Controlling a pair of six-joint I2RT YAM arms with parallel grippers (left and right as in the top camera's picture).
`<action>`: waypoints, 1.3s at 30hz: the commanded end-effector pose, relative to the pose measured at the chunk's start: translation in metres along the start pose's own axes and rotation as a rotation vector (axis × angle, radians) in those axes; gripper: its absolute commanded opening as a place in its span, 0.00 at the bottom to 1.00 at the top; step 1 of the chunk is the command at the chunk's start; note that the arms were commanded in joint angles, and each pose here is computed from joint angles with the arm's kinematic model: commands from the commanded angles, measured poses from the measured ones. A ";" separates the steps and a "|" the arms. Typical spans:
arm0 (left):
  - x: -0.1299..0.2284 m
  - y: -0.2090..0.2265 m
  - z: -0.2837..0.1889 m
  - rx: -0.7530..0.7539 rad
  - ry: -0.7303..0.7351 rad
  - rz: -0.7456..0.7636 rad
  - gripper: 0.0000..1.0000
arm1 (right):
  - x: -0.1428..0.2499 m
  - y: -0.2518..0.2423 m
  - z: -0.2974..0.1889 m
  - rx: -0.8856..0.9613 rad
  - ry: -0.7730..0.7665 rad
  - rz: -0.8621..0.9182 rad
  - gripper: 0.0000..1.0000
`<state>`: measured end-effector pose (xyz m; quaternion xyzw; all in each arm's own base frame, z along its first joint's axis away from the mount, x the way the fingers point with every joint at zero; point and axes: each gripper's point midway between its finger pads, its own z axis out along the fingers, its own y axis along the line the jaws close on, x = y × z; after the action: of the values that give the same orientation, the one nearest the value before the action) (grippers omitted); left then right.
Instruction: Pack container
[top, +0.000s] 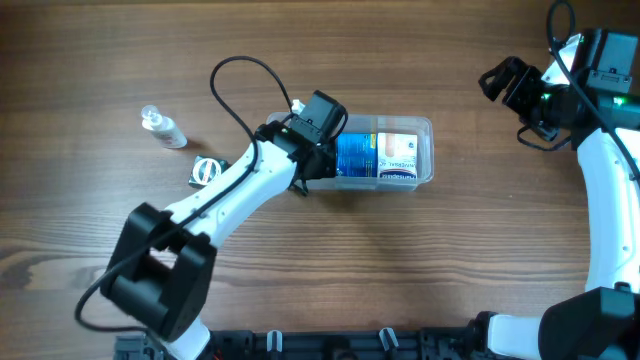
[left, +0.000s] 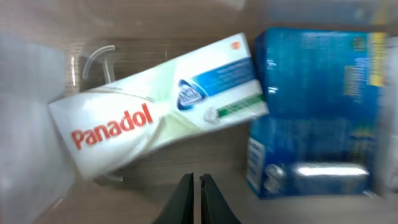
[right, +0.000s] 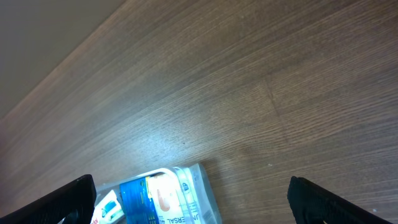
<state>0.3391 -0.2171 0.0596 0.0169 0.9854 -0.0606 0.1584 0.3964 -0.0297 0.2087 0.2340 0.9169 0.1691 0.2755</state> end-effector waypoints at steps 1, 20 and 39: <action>0.007 0.011 0.022 -0.035 0.052 -0.039 0.06 | -0.002 0.007 -0.009 -0.025 -0.020 -0.003 1.00; -0.029 0.027 0.032 -0.014 -0.046 -0.068 0.08 | -0.002 0.007 -0.009 -0.025 -0.020 -0.003 1.00; -0.045 0.002 -0.026 0.107 -0.142 -0.043 0.33 | -0.002 0.007 -0.009 -0.025 -0.020 -0.003 1.00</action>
<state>0.3740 -0.2081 0.0570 -0.0056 0.9778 -0.0895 0.1892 0.3964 -0.0296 0.2087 0.2340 0.9169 0.1693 0.2755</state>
